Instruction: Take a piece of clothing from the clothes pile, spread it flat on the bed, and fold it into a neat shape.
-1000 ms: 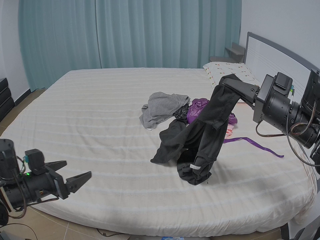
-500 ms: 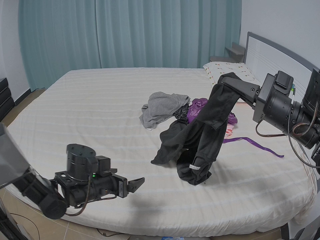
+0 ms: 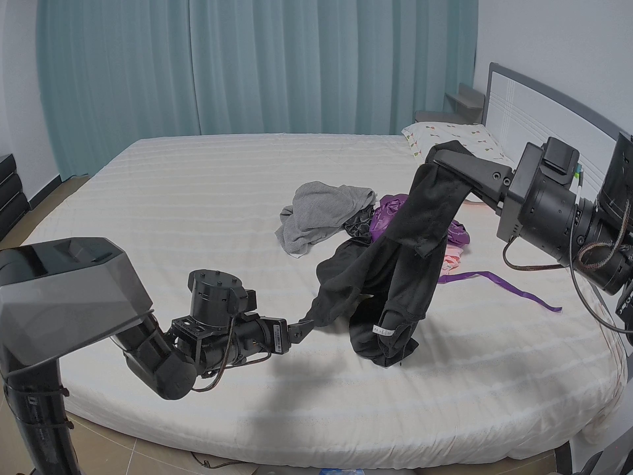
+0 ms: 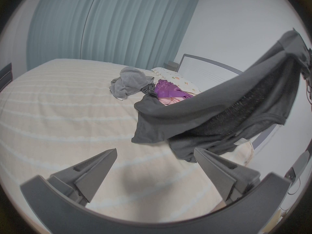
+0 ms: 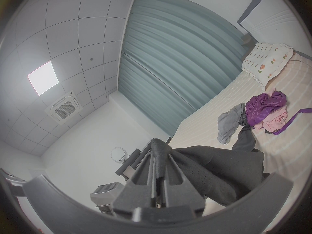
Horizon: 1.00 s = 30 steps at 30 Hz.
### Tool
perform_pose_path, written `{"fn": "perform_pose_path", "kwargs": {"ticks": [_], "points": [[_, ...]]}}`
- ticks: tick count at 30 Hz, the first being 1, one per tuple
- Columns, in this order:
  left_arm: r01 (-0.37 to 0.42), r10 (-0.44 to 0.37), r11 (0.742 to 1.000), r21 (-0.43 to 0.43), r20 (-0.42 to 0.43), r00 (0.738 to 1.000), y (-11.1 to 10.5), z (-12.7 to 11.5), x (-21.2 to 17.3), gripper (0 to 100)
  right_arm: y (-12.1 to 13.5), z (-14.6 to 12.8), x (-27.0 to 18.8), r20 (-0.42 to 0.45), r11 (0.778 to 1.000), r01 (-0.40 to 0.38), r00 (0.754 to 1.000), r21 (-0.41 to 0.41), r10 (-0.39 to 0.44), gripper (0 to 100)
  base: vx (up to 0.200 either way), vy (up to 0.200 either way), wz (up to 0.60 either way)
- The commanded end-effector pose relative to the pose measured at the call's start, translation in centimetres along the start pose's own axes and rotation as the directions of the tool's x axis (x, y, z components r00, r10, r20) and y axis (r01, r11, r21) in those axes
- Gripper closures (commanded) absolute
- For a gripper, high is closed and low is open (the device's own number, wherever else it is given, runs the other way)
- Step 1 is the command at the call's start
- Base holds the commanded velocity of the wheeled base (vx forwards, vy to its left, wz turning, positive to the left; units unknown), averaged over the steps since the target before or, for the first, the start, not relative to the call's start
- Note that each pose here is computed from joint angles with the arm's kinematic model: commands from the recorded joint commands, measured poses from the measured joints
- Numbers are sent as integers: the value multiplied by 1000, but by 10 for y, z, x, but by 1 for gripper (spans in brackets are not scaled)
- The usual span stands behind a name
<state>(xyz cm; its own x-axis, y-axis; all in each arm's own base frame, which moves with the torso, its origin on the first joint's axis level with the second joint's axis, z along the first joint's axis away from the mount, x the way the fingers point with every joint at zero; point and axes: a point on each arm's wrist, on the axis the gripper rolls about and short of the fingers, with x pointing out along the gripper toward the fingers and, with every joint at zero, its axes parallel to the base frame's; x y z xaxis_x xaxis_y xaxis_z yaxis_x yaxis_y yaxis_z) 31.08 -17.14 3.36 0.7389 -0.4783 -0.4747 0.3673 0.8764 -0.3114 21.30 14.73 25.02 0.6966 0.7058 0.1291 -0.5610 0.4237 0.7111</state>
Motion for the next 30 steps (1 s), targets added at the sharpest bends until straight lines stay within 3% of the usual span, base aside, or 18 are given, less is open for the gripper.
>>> {"fn": "perform_pose_path", "kwargs": {"ticks": [1, 7, 13, 24, 30], "points": [[0, -2, 1000, -28, -53, 999, 21, -12, 31, 0, 1, 1, 5, 3, 1000, -7, 1000, 0, 7, 100, 0, 0, 0], [31, -32, 999, -26, -59, 998, 24, -17, 52, 0, -1, 0, 9, 1, 1000, 1, 1000, 1, -1, 100, 0, 0, 0], [152, -153, 988, -16, -49, 987, 19, -10, 69, 0, 4, 3, 9, 15, 1000, -13, 1000, -4, 13, 100, 0, 0, 0], [227, -227, 974, -3, -24, 974, 17, -4, 90, 0, 15, -2, 22, -2, 997, -57, 998, -43, 57, 100, 0, 0, 0], [224, -224, 975, 9, 20, 974, 18, 1, 110, 0, 25, -4, 23, 16, 996, -76, 997, -52, 77, 100, 0, 0, 0]]}}
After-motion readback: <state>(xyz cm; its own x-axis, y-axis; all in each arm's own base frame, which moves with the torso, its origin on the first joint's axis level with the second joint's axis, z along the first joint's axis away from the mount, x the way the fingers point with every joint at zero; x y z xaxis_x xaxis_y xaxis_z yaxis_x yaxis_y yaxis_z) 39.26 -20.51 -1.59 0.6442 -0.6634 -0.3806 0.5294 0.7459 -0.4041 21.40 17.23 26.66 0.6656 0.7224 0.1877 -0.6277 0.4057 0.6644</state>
